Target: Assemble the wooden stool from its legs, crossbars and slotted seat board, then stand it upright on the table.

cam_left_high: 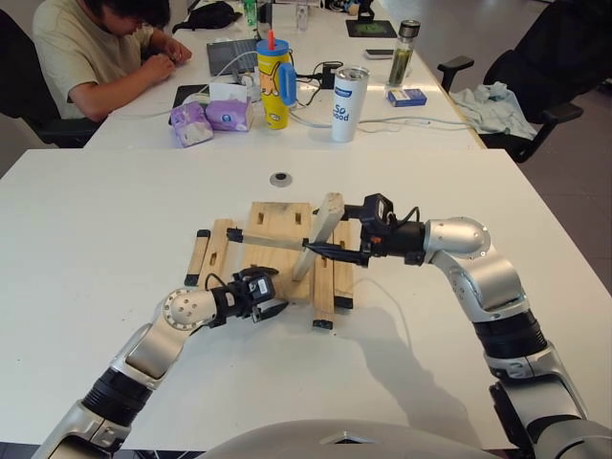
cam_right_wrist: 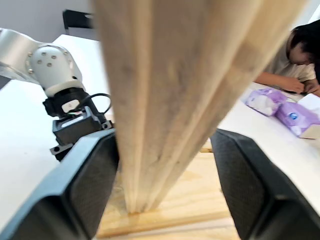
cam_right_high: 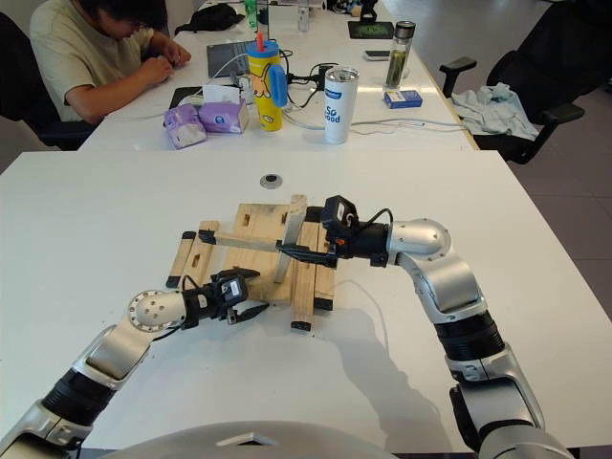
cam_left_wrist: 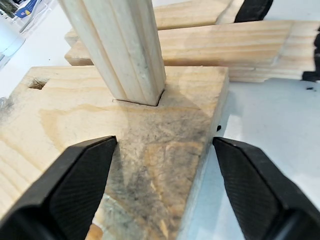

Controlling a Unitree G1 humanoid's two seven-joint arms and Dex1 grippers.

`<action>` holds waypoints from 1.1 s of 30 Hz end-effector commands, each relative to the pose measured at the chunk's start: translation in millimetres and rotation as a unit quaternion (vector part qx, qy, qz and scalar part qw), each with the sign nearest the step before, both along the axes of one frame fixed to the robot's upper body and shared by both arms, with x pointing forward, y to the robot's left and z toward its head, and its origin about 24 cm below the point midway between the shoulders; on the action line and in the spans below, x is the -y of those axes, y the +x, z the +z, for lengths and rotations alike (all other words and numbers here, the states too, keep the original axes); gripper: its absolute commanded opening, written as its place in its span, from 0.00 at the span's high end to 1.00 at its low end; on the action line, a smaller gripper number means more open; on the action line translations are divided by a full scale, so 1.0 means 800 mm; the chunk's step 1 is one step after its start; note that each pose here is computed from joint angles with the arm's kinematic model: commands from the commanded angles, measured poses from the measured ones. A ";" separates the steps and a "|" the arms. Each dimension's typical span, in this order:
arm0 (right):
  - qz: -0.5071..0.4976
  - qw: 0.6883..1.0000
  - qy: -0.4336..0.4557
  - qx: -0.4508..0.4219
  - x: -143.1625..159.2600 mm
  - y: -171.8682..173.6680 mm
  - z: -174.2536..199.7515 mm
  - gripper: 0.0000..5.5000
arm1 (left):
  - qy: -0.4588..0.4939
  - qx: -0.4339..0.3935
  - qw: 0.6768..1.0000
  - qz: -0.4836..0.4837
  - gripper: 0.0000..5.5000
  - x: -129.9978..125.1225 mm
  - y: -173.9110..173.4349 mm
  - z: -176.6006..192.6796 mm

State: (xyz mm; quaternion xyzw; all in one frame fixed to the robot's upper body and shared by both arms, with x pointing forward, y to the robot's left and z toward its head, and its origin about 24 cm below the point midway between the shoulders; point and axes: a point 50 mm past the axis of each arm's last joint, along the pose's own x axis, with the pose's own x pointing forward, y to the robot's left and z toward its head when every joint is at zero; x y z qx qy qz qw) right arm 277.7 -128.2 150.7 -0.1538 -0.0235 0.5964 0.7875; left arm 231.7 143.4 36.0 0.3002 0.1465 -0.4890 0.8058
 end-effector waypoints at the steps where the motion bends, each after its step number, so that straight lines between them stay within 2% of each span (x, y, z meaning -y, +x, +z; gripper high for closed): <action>1: -0.029 0.999 -0.005 0.030 0.021 0.007 0.024 0.43 | 0.085 -0.107 0.989 0.062 0.35 -0.036 -0.019 -0.055; 3: -0.041 0.999 0.012 0.031 0.028 0.006 0.032 0.43 | 0.085 -0.105 0.989 0.060 0.35 -0.038 -0.018 -0.054; 6: -0.071 0.991 0.114 0.002 0.041 0.005 0.054 0.43 | 0.066 -0.063 0.995 0.051 0.35 -0.038 -0.010 -0.040; 9: -0.141 0.970 0.192 -0.044 0.060 0.009 0.046 0.43 | -0.015 -0.014 0.998 0.057 0.35 -0.034 -0.006 -0.005; 13: -0.279 0.924 0.245 -0.089 0.088 0.016 0.010 0.43 | -0.155 -0.003 0.984 0.091 0.35 -0.047 -0.008 0.046; 18: -0.415 0.856 0.292 -0.099 0.127 0.019 -0.010 0.43 | -0.215 -0.019 0.964 0.157 0.35 -0.087 -0.019 0.069; 21: -0.493 0.822 0.261 -0.114 0.135 0.025 -0.024 0.43 | -0.237 -0.005 0.944 0.229 0.35 -0.112 -0.013 0.074; 24: -0.489 0.827 0.245 -0.128 0.129 0.021 -0.033 0.43 | -0.230 0.000 0.931 0.284 0.35 -0.129 -0.004 0.069; 27: -0.496 0.835 0.186 -0.152 0.118 0.008 -0.058 0.43 | -0.220 -0.005 0.934 0.282 0.35 -0.123 -0.004 0.065; 33: -0.406 0.859 0.135 -0.282 0.057 -0.069 -0.090 0.43 | -0.212 -0.032 0.938 0.271 0.35 -0.112 -0.024 0.051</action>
